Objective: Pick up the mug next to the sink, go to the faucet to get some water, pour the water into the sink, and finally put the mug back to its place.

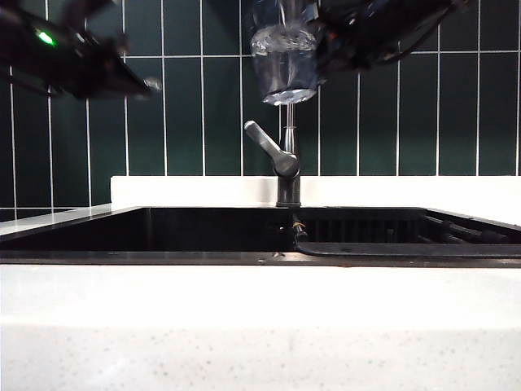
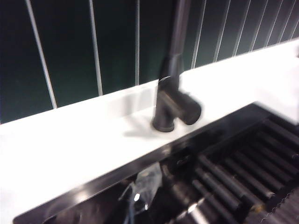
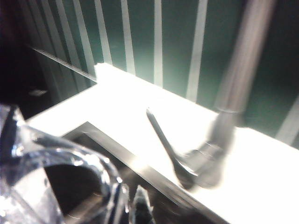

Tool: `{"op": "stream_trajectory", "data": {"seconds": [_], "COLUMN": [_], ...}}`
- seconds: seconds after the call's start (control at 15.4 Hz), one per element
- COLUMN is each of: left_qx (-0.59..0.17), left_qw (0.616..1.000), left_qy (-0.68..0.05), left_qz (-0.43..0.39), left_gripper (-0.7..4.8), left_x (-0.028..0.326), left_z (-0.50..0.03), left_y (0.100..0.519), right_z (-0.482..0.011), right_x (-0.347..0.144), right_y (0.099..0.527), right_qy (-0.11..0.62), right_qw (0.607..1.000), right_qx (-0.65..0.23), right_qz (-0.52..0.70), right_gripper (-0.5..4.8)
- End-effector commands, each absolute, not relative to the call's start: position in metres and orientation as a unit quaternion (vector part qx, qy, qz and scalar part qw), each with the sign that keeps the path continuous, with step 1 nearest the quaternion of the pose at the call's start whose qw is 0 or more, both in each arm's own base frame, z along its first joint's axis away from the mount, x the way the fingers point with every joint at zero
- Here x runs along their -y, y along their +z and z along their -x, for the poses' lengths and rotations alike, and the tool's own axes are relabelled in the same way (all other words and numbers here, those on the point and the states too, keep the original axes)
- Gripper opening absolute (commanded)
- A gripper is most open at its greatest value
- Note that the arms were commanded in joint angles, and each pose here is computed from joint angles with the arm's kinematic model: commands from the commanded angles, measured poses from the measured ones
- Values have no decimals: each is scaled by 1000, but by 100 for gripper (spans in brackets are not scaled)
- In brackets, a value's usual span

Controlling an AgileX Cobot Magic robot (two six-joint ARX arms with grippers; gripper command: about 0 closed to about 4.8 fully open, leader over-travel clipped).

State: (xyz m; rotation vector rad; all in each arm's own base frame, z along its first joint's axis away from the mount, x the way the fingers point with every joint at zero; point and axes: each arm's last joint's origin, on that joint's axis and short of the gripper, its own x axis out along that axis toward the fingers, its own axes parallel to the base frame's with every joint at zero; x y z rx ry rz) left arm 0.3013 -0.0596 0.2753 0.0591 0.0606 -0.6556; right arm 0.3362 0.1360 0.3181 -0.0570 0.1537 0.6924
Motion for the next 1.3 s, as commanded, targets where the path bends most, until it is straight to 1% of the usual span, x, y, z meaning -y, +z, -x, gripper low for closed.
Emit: {"op": "stream_trajectory", "data": {"seconds": [0.06, 0.19, 0.32, 0.45, 0.58, 0.65, 0.78, 0.91, 1.04, 1.3], "left_qx": [15, 23, 21, 11, 1, -9, -9, -1, 8, 14], "left_qw": [951, 950, 947, 939, 930, 924, 924, 925, 924, 923], "left_qy": [-308, -309, -322, -342, -366, -380, -380, -379, -379, -382], "left_qz": [-34, -30, -2, 29, 40, 45, 47, 42, 39, 40], "left_gripper": [-5, -5, -5, -5, -5, -5, -5, -5, -5, -5], "left_x": [71, 74, 74, 72, 73, 73, 72, 70, 68, 66], "left_z": [-238, -211, -192, -178, -173, -171, -167, -161, -156, -149], "left_y": [278, 273, 265, 255, 249, 244, 240, 237, 236, 240], "right_z": [-299, -285, -275, -269, -267, -265, -261, -260, -260, -262], "right_x": [-114, -106, -100, -96, -97, -99, -108, -109, -107, -105], "right_y": [314, 306, 301, 299, 298, 297, 298, 298, 299, 304], "right_qy": [247, 203, 171, 143, 137, 125, 114, 105, 83, 32], "right_qw": [957, 954, 941, 911, 895, 880, 849, 832, 817, 765], "right_qx": [-71, -103, -128, -151, -161, -166, -162, -162, -171, -172], "right_qz": [136, 193, 264, 355, 392, 428, 490, 521, 545, 620], "right_gripper": [-6, -5, -6, -6, -5, -5, -6, -5, -6, -6]}}
